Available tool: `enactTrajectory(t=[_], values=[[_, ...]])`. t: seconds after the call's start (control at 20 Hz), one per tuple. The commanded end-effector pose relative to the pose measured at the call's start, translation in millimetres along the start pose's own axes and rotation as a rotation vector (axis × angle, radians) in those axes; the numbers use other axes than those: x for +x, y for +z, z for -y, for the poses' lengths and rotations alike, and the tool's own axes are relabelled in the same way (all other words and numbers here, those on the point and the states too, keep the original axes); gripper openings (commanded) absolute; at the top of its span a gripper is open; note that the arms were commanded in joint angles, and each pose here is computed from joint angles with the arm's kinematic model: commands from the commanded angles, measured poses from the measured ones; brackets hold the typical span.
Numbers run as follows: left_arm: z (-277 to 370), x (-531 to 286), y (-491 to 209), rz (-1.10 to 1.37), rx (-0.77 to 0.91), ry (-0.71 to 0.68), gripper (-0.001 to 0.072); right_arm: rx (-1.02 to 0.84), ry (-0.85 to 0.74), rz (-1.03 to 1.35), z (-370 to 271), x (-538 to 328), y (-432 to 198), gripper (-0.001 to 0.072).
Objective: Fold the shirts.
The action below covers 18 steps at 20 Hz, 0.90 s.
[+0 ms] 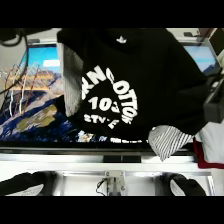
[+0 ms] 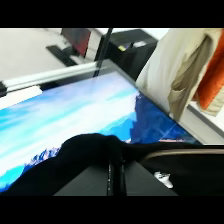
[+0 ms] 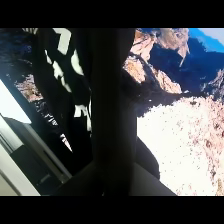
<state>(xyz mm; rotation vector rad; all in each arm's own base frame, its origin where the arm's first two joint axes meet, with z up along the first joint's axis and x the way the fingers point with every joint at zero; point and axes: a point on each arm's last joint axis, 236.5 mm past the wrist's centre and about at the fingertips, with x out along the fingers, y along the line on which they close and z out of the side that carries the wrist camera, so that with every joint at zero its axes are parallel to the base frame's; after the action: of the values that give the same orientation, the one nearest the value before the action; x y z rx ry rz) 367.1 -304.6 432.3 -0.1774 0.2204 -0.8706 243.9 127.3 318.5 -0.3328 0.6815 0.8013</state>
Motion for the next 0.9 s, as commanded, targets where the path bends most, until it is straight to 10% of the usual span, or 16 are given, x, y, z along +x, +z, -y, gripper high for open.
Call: enactTrajectory(t=[0.0,0.55,0.6,0.7,0.85], values=[[51.4,-6.8,21.3,0.093,0.081,-0.114,0.0043,0.021,0.037,-0.006,2.4,9.9,1.9,0.0055],[88.7,15.8,-53.3,-0.168,-0.011,-0.243,0.0045,-0.048,-0.001,0.206,33.2,26.9,57.1,0.0055],[79.4,17.7,-66.2,-0.214,-0.005,-0.222,0.0094,-0.051,-0.01,0.228,35.1,25.8,62.2,0.0055],[60.6,17.0,-60.6,-0.199,-0.006,-0.178,0.0657,-0.048,-0.036,0.276,40.0,21.6,73.0,0.0055],[38.2,-3.4,-2.9,-0.009,0.001,-0.108,0.07,-0.003,-0.135,0.356,61.2,10.0,90.7,0.0055]])
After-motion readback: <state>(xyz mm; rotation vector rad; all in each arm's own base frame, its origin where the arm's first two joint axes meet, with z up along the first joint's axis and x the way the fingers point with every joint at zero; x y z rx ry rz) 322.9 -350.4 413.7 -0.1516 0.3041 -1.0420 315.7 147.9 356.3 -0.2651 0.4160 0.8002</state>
